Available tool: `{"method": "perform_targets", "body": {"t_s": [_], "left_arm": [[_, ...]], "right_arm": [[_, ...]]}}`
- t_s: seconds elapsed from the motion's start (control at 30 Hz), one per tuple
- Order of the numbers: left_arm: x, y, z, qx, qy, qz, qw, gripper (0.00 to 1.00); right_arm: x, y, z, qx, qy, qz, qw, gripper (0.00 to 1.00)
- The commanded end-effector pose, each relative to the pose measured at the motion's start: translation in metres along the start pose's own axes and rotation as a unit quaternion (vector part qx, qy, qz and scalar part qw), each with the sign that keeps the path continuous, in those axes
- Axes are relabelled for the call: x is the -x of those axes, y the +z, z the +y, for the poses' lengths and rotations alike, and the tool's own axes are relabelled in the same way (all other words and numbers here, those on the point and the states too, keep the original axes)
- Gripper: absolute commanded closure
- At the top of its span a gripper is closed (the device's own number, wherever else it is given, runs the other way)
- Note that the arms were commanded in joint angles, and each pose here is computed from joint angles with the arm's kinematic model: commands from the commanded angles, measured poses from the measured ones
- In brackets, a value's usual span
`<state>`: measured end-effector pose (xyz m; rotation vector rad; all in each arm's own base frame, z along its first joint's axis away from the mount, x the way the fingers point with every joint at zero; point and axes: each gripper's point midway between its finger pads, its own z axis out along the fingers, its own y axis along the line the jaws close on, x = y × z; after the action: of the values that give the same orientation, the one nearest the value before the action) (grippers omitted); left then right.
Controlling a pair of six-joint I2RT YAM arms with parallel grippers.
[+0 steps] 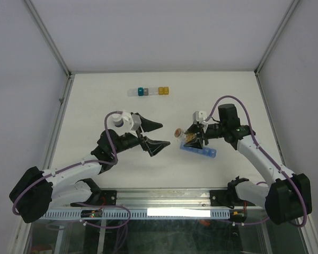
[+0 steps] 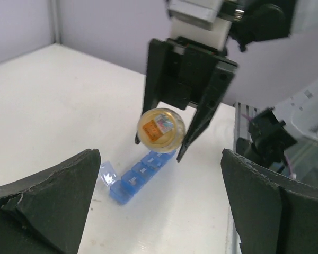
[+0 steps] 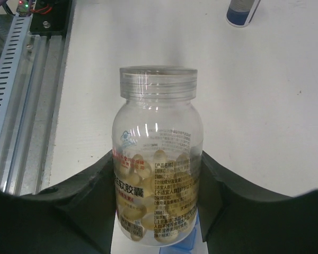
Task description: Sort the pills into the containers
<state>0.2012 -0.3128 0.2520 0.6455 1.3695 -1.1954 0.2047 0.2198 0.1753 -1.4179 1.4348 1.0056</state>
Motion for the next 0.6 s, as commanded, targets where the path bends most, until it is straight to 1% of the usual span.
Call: {"method": "perform_targets", "body": {"t_s": [0.0, 0.1, 0.17, 0.27, 0.37, 0.53, 0.57], "left_arm": [[0.025, -0.009, -0.044, -0.148, 0.221, -0.058, 0.962, 0.01], [0.013, 0.004, -0.044, -0.184, 0.249, -0.03, 0.95, 0.01], [0.005, 0.012, -0.047, -0.213, 0.248, -0.019, 0.945, 0.01], [-0.002, 0.025, -0.039, -0.215, 0.245, -0.009, 0.945, 0.02], [-0.004, 0.034, -0.035, -0.214, 0.243, 0.0, 0.946, 0.08], [-0.007, 0.046, -0.028, -0.21, 0.228, 0.016, 0.95, 0.25], [-0.008, 0.047, -0.028, -0.211, 0.224, 0.02, 0.951, 0.27]], "right_arm": [[0.027, -0.003, 0.01, 0.037, -0.054, -0.036, 0.997, 1.0], [0.026, -0.002, 0.012, 0.042, -0.058, -0.038, 0.997, 1.0], [0.025, -0.002, 0.012, 0.043, -0.058, -0.036, 0.997, 1.0], [0.024, -0.002, 0.013, 0.046, -0.059, -0.036, 0.997, 1.0], [0.024, -0.001, 0.013, 0.047, -0.058, -0.035, 0.997, 1.0], [0.022, 0.001, 0.014, 0.051, -0.058, -0.032, 0.997, 1.0], [0.022, 0.001, 0.014, 0.051, -0.057, -0.031, 0.997, 1.0]]}}
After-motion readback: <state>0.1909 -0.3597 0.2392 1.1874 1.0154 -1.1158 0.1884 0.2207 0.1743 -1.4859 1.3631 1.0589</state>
